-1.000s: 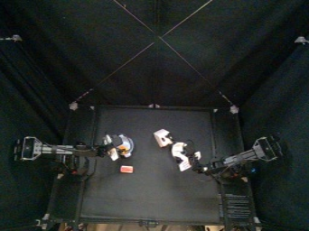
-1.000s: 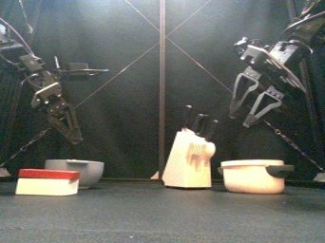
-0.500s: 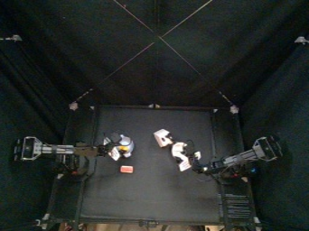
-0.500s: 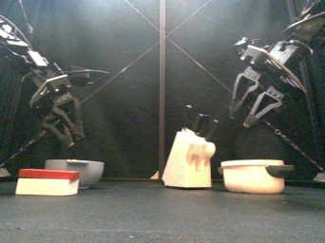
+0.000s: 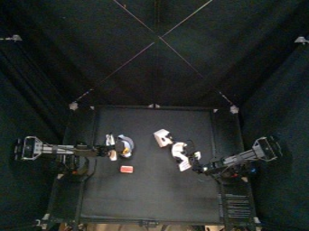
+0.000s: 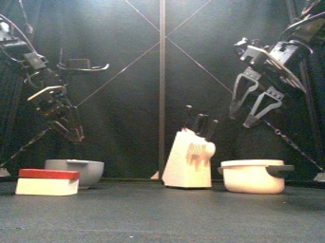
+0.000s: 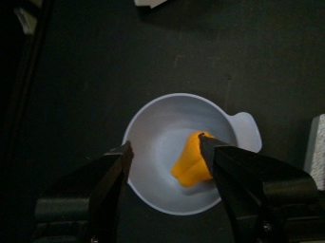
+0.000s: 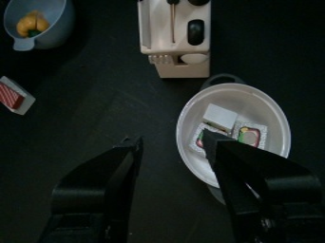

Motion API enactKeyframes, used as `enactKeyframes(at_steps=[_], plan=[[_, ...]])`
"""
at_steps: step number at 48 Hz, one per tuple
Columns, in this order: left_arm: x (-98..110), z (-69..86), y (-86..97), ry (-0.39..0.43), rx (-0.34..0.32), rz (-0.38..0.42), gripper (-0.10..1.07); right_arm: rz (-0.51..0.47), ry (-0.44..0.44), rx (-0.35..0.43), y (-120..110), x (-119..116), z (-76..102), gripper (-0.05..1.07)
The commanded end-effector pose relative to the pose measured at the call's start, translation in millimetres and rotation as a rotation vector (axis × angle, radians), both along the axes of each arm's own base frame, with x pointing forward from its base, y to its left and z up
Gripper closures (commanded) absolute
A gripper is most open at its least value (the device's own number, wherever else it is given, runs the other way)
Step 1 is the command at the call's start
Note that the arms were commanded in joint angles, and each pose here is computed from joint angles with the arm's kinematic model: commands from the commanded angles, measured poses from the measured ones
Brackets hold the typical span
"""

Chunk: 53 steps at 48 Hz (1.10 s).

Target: Grab squash

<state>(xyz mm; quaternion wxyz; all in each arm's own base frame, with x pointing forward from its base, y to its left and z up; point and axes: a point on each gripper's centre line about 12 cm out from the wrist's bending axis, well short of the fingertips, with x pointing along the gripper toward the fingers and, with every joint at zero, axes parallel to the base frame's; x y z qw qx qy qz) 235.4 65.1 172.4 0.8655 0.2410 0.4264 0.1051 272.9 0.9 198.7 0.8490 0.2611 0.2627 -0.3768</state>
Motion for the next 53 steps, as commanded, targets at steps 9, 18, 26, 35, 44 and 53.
enactKeyframes(at_steps=[9,18,26,35,44,53], plan=[[3.8,7.0,-8.3,0.053,-0.056,-0.018,0.04,-0.007,-0.019,0.003,-1.6,1.0,5.4,0.15],[3.5,16.6,-8.1,0.18,-0.094,-0.021,0.04,-0.012,-0.018,0.004,-2.7,1.3,5.4,0.15],[0.3,12.9,6.8,0.231,-0.103,-0.06,0.04,0.006,-0.022,0.012,-1.4,3.1,4.8,0.15],[-1.0,2.4,22.6,0.199,-0.089,-0.09,0.04,0.003,-0.022,0.018,-3.8,3.4,3.4,0.15],[5.9,-12.7,24.1,0.224,-0.105,-0.118,0.04,0.003,-0.023,0.025,-5.4,4.5,2.4,0.15],[11.9,-32.5,26.5,0.289,-0.134,-0.117,0.04,0.007,-0.022,0.027,-5.4,5.2,1.5,0.15]])
